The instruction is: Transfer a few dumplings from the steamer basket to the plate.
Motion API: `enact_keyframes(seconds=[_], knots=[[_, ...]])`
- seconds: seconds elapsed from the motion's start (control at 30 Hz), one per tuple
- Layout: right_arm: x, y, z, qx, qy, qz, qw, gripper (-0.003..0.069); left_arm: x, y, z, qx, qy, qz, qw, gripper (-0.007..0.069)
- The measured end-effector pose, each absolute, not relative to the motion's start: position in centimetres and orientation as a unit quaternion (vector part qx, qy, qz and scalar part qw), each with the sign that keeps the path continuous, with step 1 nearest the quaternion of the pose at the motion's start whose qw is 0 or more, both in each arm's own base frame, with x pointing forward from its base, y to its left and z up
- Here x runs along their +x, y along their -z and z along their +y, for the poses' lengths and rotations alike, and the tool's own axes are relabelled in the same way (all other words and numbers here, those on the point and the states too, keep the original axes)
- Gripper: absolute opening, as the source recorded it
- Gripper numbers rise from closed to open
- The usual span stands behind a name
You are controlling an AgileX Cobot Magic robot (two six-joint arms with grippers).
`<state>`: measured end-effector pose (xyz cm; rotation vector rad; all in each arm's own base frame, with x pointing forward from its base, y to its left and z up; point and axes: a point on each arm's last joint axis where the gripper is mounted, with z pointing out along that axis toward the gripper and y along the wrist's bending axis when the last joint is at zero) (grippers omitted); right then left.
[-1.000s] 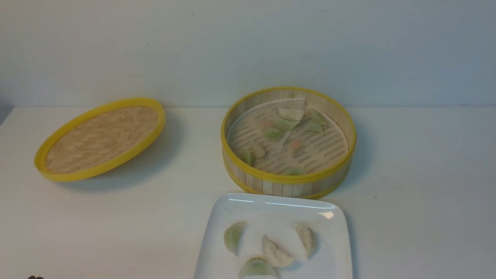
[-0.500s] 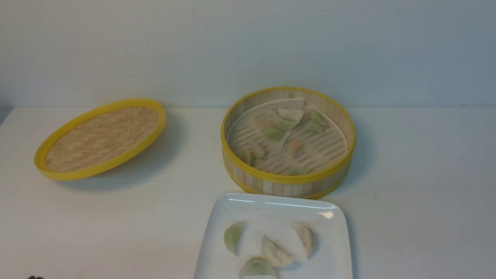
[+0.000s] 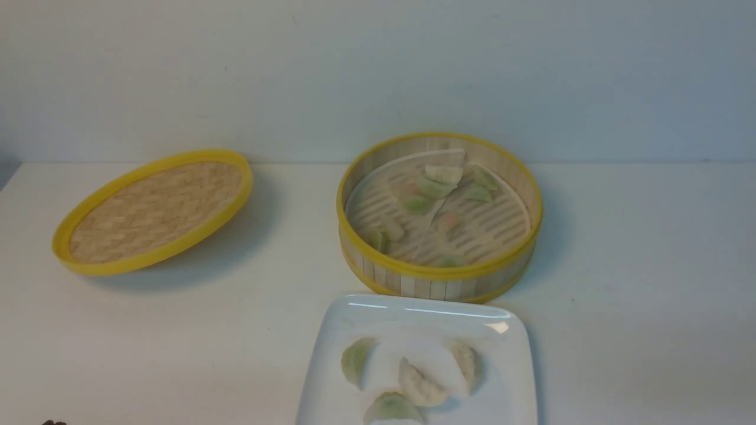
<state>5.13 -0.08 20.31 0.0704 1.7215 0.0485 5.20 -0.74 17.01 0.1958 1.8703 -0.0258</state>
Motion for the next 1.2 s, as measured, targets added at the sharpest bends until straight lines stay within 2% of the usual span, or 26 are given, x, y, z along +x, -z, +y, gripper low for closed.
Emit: enact_keyframes(seconds=[0.1, 1.2], knots=[[5.4, -18.0, -0.1, 0.034, -0.016, 0.780, 0.625, -0.0014, 5.2, -17.0, -0.7, 0.084, 0.011, 0.803, 0.589, -0.0006], [5.4, -18.1, -0.2, 0.028, -0.009, 0.778, 0.628, -0.0014, 5.2, -17.0, -0.7, 0.084, 0.011, 0.804, 0.589, -0.0006]])
